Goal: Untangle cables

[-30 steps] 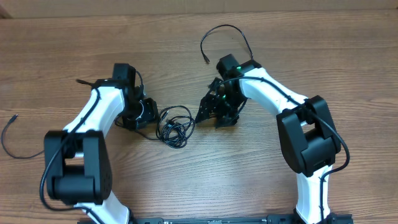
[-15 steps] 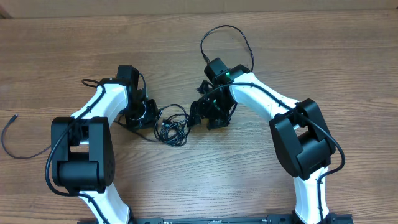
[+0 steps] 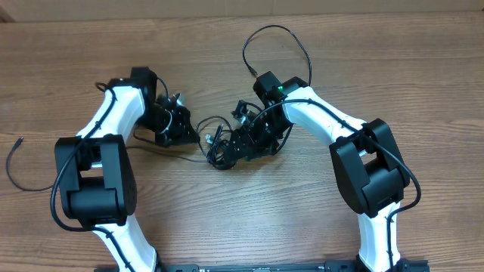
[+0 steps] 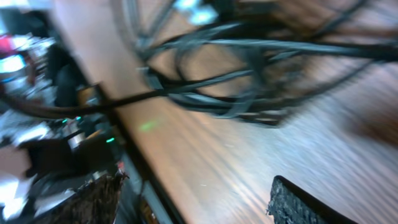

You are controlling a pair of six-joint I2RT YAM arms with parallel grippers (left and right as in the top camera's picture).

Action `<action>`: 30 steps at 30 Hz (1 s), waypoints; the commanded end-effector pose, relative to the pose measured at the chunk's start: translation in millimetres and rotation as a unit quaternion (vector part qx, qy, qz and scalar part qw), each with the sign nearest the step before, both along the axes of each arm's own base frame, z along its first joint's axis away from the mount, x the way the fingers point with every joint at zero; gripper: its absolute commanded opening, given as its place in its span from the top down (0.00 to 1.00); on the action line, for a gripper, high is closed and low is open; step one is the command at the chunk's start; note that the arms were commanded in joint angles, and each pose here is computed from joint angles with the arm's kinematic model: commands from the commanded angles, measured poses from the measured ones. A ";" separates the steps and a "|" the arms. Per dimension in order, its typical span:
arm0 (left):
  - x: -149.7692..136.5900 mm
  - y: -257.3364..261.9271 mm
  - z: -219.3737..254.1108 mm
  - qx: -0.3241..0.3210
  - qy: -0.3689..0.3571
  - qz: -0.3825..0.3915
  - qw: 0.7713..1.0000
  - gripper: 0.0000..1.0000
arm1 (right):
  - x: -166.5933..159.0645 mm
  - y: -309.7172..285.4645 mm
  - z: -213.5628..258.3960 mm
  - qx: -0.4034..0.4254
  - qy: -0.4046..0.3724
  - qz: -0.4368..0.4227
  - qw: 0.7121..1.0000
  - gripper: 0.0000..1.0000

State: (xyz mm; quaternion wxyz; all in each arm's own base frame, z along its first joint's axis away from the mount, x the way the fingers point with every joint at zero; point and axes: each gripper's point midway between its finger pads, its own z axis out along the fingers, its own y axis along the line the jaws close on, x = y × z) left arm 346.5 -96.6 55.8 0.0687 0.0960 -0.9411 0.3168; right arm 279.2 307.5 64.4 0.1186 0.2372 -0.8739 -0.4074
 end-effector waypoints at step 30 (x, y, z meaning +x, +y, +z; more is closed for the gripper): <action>2.5 -38.6 51.4 -0.166 0.049 0.054 0.983 0.96 | 52.4 -6.0 -23.2 -0.075 -0.059 -0.098 0.991 0.96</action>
